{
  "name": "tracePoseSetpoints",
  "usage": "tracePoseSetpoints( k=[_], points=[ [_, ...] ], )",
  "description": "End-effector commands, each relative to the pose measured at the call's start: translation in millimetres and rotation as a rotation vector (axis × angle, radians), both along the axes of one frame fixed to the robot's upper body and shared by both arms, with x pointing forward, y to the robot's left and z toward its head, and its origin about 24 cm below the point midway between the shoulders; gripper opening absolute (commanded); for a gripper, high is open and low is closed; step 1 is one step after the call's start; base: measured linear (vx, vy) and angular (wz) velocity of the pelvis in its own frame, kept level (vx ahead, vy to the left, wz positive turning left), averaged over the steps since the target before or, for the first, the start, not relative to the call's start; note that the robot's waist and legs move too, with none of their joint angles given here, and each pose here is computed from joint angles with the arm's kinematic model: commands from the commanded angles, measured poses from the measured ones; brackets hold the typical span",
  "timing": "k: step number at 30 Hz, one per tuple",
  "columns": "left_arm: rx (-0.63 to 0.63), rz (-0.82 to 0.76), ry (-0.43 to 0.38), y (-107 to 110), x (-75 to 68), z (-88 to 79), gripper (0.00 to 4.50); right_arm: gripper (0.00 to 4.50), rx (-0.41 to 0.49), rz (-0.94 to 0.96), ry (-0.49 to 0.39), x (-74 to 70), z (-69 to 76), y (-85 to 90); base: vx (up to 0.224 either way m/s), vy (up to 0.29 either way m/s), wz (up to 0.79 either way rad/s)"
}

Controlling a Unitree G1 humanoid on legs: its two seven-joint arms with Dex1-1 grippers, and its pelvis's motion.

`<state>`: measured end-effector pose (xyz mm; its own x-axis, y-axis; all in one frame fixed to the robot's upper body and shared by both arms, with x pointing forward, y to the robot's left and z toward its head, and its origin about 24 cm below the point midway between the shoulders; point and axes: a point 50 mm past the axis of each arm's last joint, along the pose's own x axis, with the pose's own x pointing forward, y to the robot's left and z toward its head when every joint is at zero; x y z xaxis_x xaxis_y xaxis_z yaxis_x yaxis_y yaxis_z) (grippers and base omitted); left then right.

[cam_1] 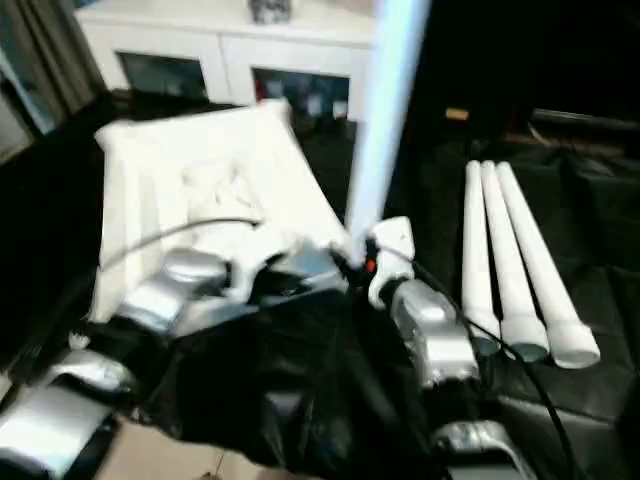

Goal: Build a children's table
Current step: Rotate leg to tighten

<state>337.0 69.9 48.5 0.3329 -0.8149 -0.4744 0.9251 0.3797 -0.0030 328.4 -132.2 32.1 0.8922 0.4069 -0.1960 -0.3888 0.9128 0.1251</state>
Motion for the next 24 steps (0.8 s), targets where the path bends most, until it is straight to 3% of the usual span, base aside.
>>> tracePoseSetpoints(
  k=[1,5,7,13,18,24],
  points=[
    [-0.03,0.03,-0.032,-13,3.3,5.7,0.0,2.83,0.021,0.05,0.073,-5.2,-13.2,27.4,0.0,0.0,0.0],
    [-0.025,0.038,-0.033,-22,1.0,2.2,0.0,2.83,-0.002,0.04,0.075,-3.9,-16.9,37.9,0.0,0.0,0.0],
    [-0.017,0.041,-0.032,-23,0.2,0.6,0.0,3.39,0.003,0.053,0.06,-2.9,-16.1,41.3,0.0,0.0,0.0],
    [-0.016,0.016,-0.043,-16,-0.2,0.9,0.0,3.96,0.021,0.108,0.026,-2.4,-11.1,40.4,0.0,0.0,0.0],
    [-0.02,-0.112,-0.05,0,-5.7,2.9,0.0,4.0,-0.007,0.306,-0.026,-9.4,-3.9,31.2,0.0,0.0,0.0],
    [0.013,-0.295,-0.021,25,-15.9,3.3,0.0,4.0,-0.055,0.677,-0.041,-33.3,3.0,14.7,0.0,0.0,0.0]
  ],
)
